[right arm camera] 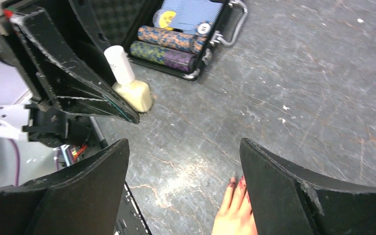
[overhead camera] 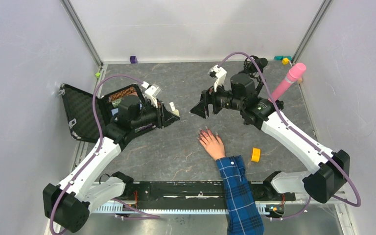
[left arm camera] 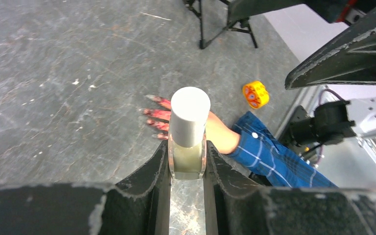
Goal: Paint the nails
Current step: Screw the nail polish bottle.
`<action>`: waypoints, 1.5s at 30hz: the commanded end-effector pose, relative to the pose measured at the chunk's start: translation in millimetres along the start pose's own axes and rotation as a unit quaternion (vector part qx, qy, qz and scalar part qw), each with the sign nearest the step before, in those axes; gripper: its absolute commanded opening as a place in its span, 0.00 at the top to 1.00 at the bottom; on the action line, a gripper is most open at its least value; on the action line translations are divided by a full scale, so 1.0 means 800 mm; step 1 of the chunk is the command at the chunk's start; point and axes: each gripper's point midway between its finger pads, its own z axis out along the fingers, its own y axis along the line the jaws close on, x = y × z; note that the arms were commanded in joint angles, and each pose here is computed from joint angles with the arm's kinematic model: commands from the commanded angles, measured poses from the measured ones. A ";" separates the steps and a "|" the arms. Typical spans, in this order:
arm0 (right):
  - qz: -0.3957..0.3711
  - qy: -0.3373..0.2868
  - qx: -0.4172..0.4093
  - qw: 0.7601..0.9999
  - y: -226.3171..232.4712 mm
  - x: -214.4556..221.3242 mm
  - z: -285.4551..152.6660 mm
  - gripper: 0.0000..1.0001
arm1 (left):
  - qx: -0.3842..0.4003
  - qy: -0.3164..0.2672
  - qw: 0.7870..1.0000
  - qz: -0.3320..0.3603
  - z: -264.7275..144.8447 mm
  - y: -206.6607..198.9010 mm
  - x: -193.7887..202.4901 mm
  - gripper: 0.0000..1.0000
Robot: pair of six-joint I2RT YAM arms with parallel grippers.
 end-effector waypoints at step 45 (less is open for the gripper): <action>0.004 -0.077 -0.300 0.951 0.143 -0.032 -0.012 0.59 | 0.284 0.015 0.957 0.048 -0.020 -0.130 -0.007 0.98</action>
